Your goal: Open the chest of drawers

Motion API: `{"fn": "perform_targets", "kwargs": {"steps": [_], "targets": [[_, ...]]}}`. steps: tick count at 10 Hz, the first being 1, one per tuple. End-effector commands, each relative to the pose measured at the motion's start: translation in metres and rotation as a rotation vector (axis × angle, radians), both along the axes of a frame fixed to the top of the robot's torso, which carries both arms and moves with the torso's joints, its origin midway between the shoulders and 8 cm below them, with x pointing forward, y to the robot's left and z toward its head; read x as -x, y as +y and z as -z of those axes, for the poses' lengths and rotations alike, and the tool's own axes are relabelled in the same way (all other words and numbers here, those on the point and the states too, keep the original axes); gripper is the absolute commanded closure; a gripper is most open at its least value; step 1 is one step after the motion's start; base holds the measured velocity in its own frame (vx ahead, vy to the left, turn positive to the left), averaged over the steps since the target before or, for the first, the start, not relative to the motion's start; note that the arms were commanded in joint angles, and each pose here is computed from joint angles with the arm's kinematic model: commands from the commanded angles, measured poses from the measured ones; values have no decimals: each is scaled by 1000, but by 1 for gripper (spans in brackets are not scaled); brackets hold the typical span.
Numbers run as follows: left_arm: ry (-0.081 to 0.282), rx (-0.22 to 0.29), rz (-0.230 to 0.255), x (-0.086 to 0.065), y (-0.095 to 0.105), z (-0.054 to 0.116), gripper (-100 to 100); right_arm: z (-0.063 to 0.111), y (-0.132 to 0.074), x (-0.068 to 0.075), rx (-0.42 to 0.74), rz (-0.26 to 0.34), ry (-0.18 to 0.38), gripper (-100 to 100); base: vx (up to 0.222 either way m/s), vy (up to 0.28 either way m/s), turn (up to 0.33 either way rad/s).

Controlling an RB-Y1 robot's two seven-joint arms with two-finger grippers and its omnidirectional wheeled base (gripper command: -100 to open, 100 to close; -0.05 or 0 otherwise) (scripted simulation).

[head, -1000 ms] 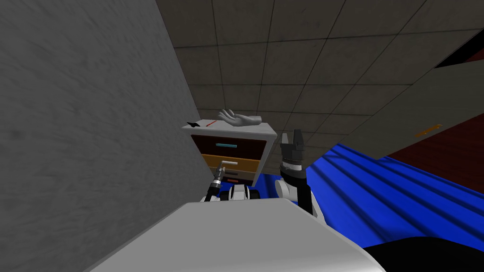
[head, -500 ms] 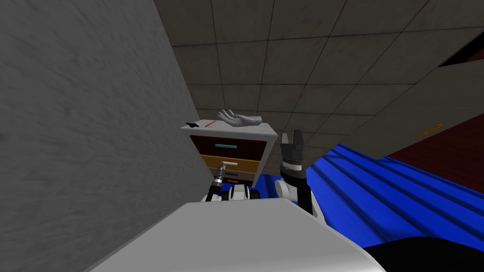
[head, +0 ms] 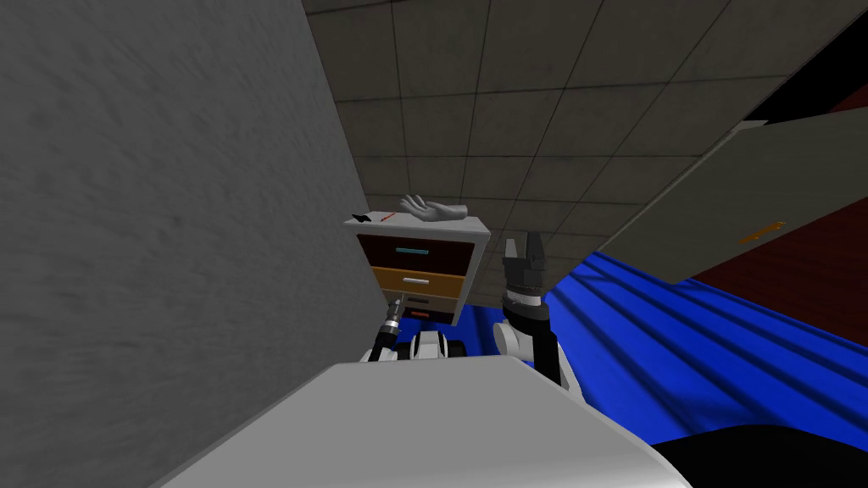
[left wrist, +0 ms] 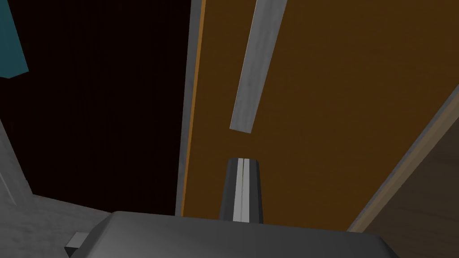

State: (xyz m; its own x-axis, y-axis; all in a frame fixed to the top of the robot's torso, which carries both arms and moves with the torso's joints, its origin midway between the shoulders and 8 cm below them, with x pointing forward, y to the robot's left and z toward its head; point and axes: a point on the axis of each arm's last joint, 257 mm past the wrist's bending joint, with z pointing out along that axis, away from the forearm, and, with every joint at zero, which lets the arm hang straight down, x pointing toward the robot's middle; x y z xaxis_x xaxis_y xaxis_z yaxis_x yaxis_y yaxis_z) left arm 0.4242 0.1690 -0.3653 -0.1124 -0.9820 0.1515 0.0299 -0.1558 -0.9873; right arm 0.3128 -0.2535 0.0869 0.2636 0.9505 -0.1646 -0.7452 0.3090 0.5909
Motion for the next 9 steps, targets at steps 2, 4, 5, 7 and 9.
{"fn": "perform_targets", "kwargs": {"steps": [2,4,5,7,9], "targets": [[2,-46,8,0,17,2,-100,0,0,0,0,0,0,0,-4,0,-2],[3,-84,14,-2,32,2,-100,0,0,0,0,0,0,0,38,-9,-1],[10,-78,12,-12,29,0,-100,0,0,0,0,0,0,0,123,-8,-11],[23,-59,8,-22,21,-1,-100,0,0,0,0,0,0,0,150,-26,-7],[25,-28,5,-24,9,-2,-100,0,0,0,0,0,0,0,66,-12,-2]]}}
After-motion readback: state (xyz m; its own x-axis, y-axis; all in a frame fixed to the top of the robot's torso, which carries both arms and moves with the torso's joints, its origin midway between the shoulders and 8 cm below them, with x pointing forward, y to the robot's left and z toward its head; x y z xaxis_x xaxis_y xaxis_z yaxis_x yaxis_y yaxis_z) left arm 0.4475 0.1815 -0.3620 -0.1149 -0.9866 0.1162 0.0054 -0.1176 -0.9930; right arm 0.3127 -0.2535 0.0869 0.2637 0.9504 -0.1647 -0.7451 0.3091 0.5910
